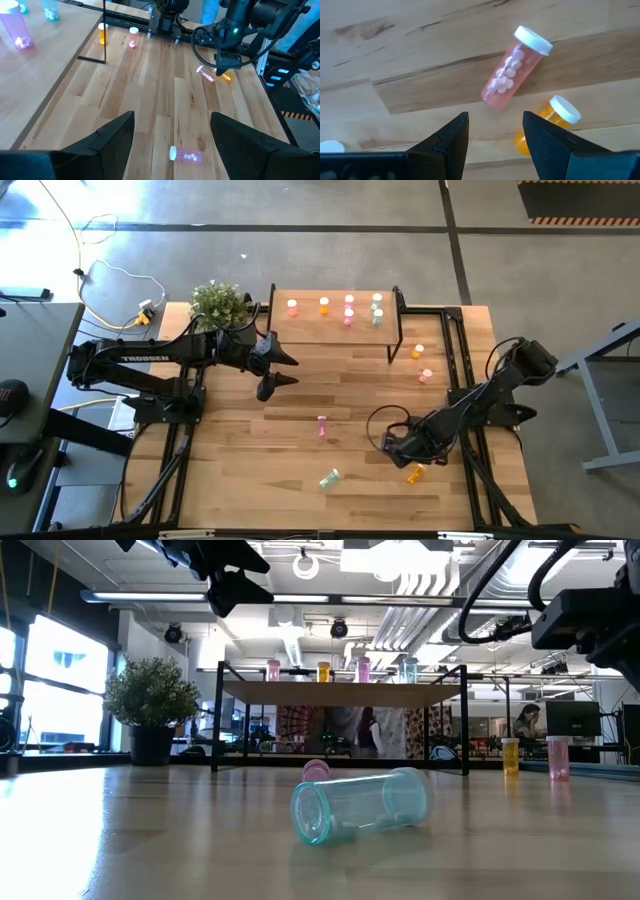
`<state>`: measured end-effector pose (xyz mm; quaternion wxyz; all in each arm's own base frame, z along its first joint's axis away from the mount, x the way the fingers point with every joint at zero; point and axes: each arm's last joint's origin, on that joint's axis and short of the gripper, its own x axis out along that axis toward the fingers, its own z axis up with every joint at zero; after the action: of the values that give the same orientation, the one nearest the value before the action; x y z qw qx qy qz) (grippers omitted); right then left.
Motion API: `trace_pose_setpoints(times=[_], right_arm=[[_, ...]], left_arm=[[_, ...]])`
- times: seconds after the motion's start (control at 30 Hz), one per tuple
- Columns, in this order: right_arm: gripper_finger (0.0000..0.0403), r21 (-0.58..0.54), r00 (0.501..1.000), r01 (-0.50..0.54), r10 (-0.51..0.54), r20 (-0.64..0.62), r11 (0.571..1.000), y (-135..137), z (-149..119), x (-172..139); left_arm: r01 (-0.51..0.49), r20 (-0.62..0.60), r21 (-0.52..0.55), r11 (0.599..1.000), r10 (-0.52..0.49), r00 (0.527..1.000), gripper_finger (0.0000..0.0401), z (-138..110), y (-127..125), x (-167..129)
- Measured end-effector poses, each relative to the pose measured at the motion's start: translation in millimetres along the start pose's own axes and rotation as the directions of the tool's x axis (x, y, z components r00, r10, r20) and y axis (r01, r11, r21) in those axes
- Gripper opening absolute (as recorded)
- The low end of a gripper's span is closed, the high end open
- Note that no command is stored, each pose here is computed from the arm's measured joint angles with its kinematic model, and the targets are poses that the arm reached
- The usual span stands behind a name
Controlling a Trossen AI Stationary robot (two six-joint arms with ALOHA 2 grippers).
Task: Pick and place medicine bottles onto shelf by color
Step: Put the bottom pink pill bottle on the shelf aligned with the other pink pill bottle
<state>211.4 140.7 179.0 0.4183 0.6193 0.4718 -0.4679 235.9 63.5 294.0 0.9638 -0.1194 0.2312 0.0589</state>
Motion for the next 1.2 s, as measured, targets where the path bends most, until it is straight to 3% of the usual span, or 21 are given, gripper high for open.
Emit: trace_pose_setpoints(times=[0.97, 1.2], right_arm=[[0.0178, 0.101, 0.987, 0.149, -0.154, 0.045, 0.984, 12, 8, 41], [0.0128, 0.098, 0.988, 0.141, -0.147, 0.053, 0.985, 13, 8, 41]], left_arm=[[-0.001, 0.0, 0.045, 0.999, 0.001, 1.0, 0.025, 0, 0, 0], [-0.001, 0.0, 0.06, 0.998, 0.001, 1.0, 0.025, 0, 0, 0]])
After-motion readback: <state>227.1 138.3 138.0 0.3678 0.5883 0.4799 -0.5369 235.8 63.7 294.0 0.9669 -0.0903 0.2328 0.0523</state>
